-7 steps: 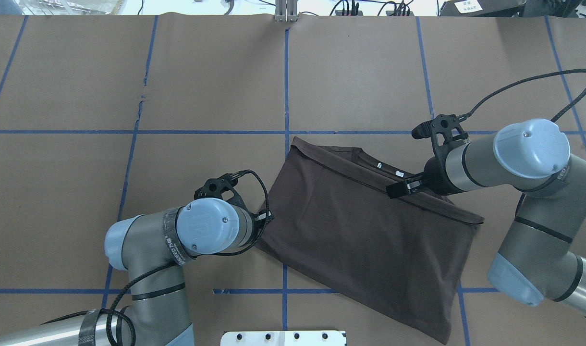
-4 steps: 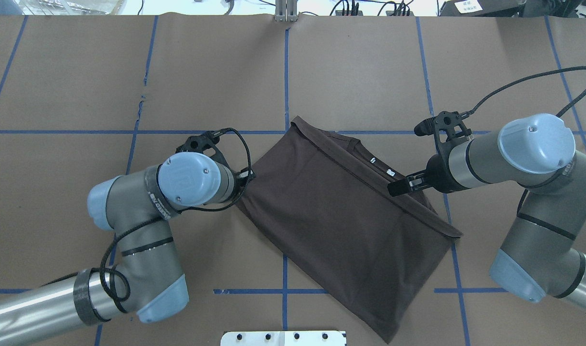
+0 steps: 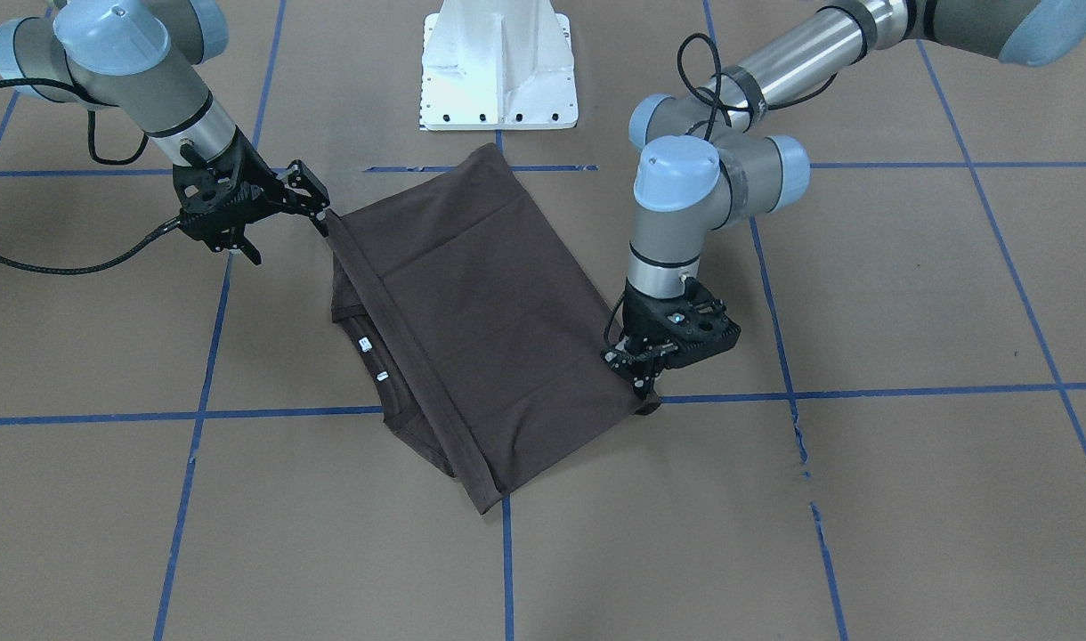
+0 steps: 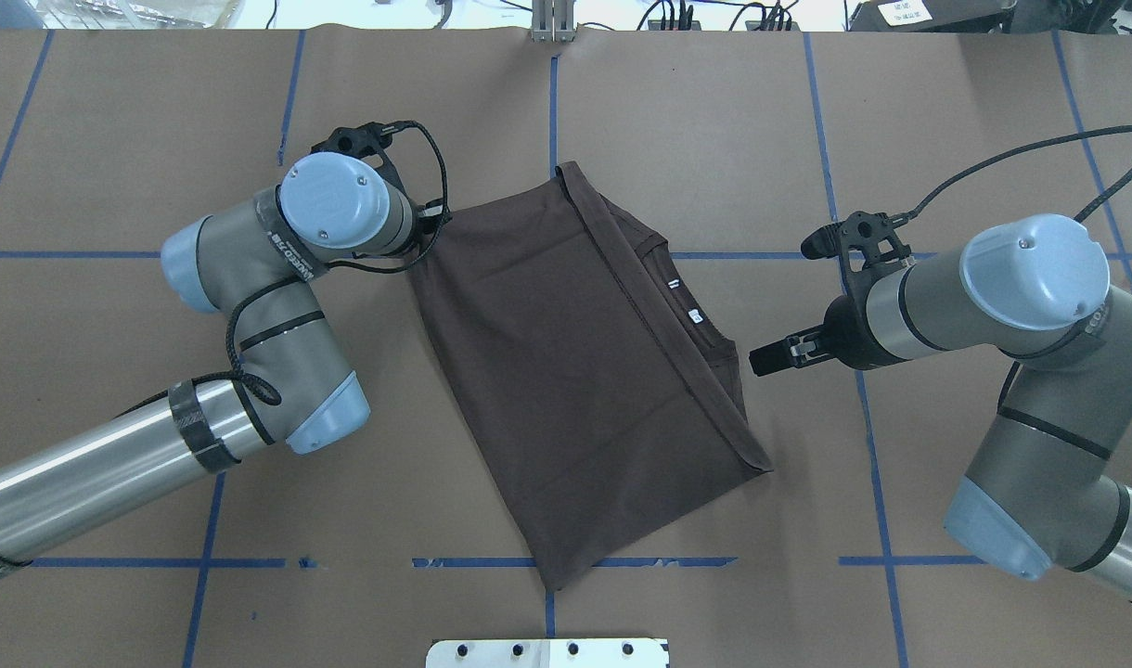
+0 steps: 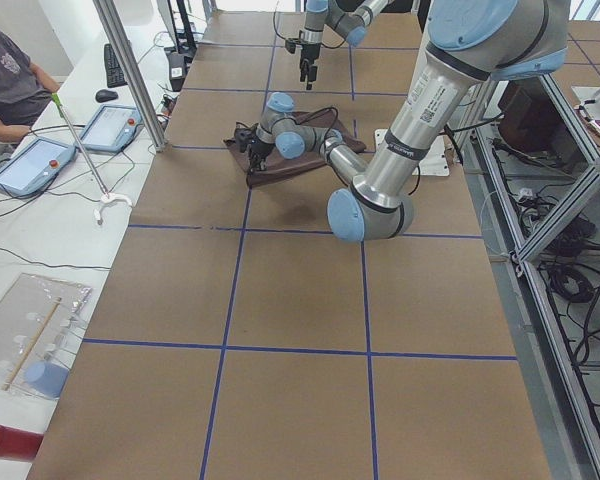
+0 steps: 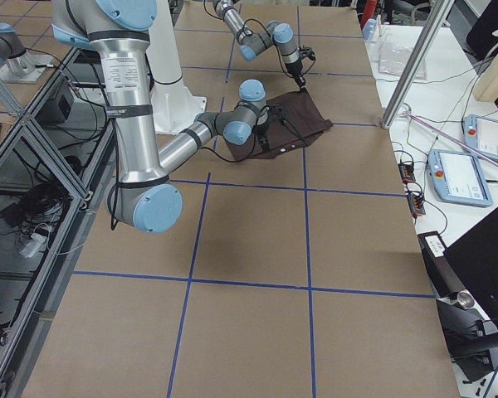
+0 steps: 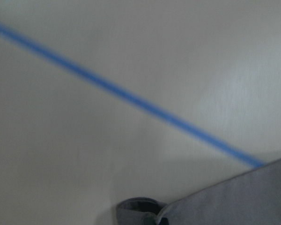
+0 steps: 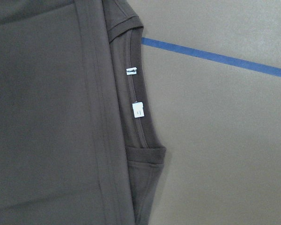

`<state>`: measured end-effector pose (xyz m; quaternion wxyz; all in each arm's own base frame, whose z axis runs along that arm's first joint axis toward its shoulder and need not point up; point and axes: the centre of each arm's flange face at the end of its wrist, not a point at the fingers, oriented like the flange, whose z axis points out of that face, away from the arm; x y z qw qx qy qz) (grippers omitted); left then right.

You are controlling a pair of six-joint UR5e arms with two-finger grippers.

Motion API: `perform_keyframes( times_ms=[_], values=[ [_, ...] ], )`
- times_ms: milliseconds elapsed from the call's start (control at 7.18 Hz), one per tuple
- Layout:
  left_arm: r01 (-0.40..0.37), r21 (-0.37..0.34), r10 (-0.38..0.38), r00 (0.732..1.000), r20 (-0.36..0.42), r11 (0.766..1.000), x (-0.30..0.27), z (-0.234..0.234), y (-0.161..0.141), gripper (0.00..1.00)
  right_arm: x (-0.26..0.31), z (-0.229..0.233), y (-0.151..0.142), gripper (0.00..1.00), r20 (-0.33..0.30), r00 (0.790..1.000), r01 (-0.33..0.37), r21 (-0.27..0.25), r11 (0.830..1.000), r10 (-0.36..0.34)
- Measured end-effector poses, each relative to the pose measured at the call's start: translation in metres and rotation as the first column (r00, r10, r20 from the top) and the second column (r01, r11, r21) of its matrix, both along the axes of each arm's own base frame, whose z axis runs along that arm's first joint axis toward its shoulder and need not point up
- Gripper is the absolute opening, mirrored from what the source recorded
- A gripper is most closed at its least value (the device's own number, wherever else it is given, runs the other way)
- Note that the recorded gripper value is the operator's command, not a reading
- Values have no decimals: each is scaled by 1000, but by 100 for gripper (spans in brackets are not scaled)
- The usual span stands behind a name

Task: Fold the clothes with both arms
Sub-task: 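Grasp the shirt edges with both grippers and rotate it upright, then move the right gripper to the shirt's side edge nearest it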

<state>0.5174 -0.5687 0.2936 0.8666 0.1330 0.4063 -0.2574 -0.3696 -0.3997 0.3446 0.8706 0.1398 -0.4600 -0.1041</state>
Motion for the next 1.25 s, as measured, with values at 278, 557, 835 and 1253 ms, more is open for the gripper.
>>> perform_keyframes(
  times_ms=[278,557,835,1253],
  values=[
    [7,78,-7,1000,-3,997,7,-3,-59,0,-8,-21,-7,100,-7,1000,-8,-16,1000,8],
    [14,143,-8,999,-43,990,22,-31,-92,22,-12,-29,-10,100,-6,1000,-13,-21,1000,13],
    [23,181,-17,999,-36,983,28,-39,-103,100,-13,-27,-12,100,-11,1000,-16,-24,1000,16],
    [6,238,-5,1000,-4,971,5,-45,-115,100,-25,-33,-21,100,-12,999,-45,-47,998,44]
  ],
)
